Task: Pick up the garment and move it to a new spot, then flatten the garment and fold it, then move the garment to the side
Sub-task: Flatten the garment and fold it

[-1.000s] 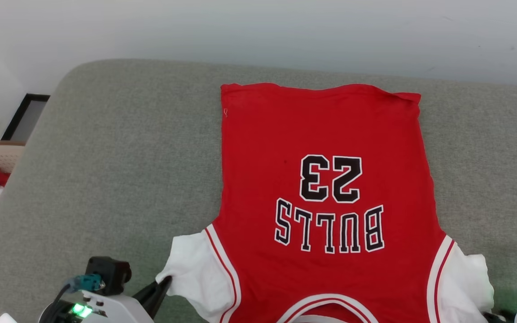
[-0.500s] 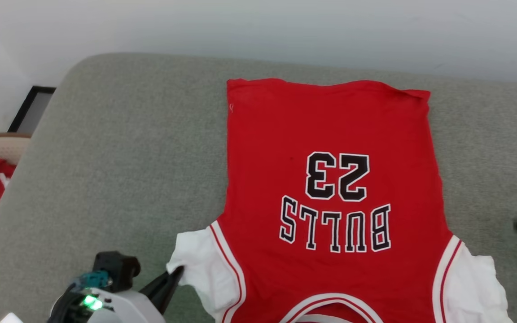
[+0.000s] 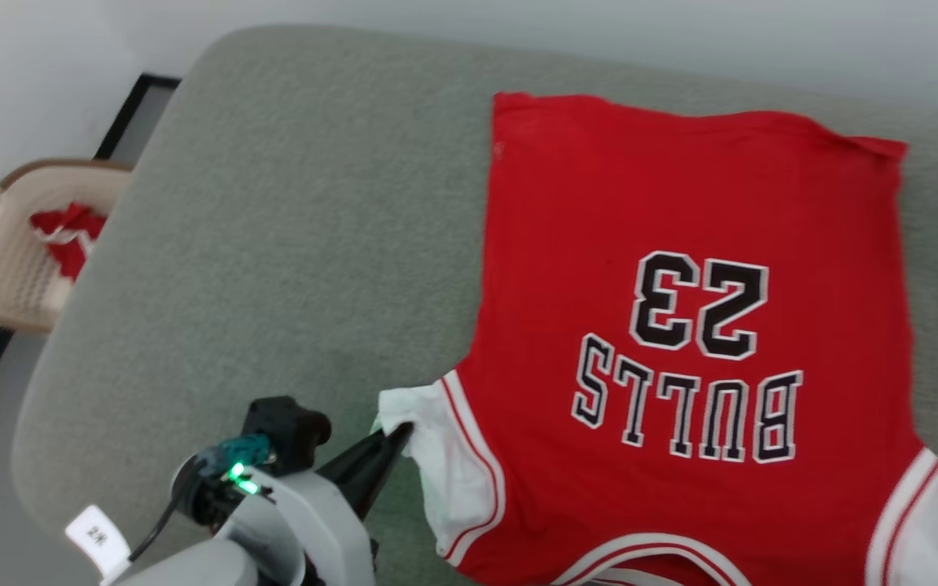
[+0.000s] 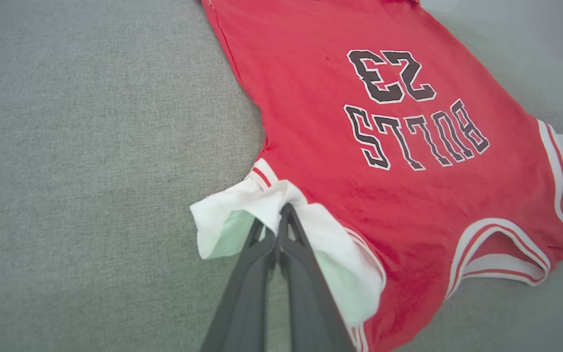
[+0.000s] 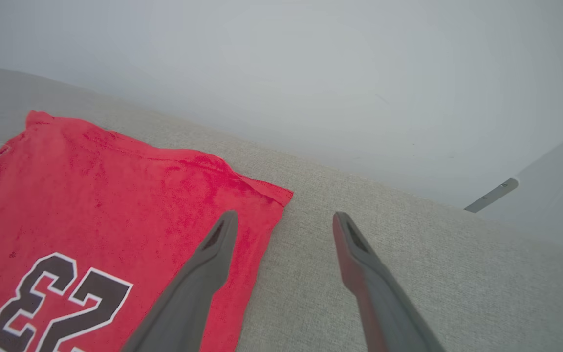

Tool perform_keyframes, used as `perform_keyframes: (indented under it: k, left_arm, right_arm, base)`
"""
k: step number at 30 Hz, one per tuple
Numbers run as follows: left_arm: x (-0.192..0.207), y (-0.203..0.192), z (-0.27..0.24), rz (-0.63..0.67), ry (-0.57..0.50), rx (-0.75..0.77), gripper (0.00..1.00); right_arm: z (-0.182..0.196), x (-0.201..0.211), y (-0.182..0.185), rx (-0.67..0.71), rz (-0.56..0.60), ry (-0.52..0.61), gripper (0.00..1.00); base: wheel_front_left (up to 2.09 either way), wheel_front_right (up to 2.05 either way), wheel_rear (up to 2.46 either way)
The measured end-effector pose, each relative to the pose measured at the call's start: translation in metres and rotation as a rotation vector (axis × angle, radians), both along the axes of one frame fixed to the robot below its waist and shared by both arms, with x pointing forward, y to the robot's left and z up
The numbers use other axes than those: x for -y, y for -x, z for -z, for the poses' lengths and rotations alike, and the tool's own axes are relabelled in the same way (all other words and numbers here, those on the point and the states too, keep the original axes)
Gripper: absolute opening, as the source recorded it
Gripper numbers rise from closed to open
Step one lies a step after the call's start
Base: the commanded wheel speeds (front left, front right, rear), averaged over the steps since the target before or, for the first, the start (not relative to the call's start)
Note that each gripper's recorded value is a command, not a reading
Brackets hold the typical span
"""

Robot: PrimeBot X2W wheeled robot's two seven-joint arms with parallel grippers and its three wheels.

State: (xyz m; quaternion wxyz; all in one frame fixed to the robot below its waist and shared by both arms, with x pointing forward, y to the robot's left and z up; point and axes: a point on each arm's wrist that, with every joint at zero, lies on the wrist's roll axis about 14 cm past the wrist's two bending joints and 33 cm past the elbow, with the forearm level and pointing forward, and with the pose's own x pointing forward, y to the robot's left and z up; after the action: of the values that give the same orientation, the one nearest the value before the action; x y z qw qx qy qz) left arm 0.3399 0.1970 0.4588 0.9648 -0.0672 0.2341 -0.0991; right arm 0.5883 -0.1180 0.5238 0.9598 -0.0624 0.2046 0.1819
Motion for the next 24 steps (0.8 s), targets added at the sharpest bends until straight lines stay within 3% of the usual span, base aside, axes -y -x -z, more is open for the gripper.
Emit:
perform_keyframes:
  k: [15,22,23,24]
  left_arm:
    - [-0.010,0.000,0.021,-0.046,0.024,-0.053,0.00]
    - [-0.018,0.001,0.035,-0.076,0.020,-0.092,0.00]
    - [-0.020,0.002,0.037,-0.078,0.020,-0.098,0.00]
    - [-0.022,0.003,0.039,-0.085,0.016,-0.105,0.00]
  right_arm:
    - [0.101,-0.019,-0.059,-0.333,0.075,0.077,1.00]
    - [0.142,-0.021,-0.068,-0.516,0.142,0.033,1.00]
    - [0.148,-0.022,-0.067,-0.544,0.146,0.039,0.77]
    - [0.151,-0.021,-0.067,-0.567,0.152,0.045,0.00]
  base:
    - [0.00,0.00,0.00]
    - [0.00,0.00,0.00]
    - [0.00,0.00,0.00]
    - [0.00,0.00,0.00]
